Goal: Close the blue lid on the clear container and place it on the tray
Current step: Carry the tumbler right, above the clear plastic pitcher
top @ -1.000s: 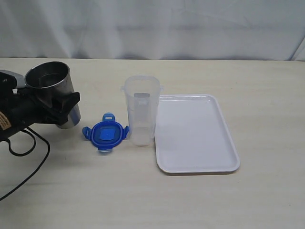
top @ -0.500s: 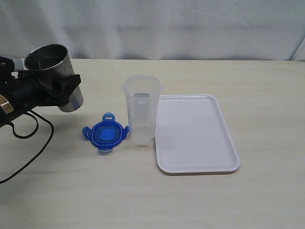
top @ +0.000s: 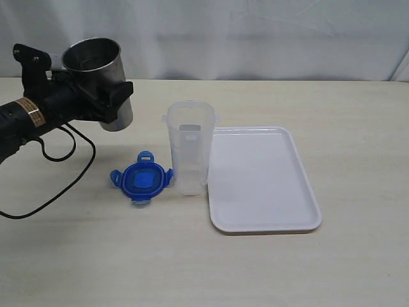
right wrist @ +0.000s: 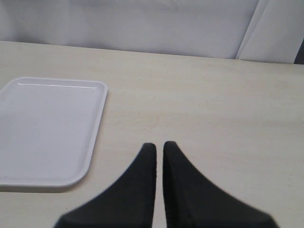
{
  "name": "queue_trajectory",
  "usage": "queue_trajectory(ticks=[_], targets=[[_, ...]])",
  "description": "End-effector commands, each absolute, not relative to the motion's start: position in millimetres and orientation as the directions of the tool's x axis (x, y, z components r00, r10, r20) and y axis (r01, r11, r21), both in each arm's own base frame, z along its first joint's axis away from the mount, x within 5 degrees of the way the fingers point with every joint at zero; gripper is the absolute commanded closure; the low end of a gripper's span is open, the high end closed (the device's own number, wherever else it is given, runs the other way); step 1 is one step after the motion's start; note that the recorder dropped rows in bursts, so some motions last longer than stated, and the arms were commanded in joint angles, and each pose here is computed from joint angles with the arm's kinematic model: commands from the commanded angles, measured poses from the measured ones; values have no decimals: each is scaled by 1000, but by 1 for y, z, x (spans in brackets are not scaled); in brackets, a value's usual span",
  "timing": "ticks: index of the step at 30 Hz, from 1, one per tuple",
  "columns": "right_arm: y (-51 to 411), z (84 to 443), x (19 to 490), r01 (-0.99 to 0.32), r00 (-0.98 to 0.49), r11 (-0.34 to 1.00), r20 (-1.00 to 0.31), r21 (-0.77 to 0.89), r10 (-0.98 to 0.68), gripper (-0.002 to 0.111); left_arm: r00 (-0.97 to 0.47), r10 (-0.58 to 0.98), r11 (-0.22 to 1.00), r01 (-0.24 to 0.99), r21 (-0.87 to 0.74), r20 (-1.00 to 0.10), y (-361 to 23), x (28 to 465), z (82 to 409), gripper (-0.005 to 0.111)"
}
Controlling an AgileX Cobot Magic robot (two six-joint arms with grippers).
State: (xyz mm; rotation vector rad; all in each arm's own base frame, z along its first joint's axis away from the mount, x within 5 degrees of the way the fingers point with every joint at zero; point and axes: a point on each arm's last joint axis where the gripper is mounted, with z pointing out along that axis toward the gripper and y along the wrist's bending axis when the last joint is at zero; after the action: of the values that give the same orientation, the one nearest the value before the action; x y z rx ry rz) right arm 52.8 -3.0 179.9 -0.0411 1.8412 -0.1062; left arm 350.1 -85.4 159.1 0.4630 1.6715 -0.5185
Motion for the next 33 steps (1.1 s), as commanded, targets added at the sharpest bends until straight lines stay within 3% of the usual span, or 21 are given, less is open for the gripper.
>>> queue_trajectory(ticks=[1, 33], targets=[[-3, 181, 53, 32, -269, 995, -960, -95, -83, 103, -78, -41, 796, 601, -80, -996, -97, 352, 178, 107], [-3, 181, 53, 32, -269, 995, -960, -95, -83, 103, -91, -26, 783, 617, -77, -995, -108, 359, 187, 107]])
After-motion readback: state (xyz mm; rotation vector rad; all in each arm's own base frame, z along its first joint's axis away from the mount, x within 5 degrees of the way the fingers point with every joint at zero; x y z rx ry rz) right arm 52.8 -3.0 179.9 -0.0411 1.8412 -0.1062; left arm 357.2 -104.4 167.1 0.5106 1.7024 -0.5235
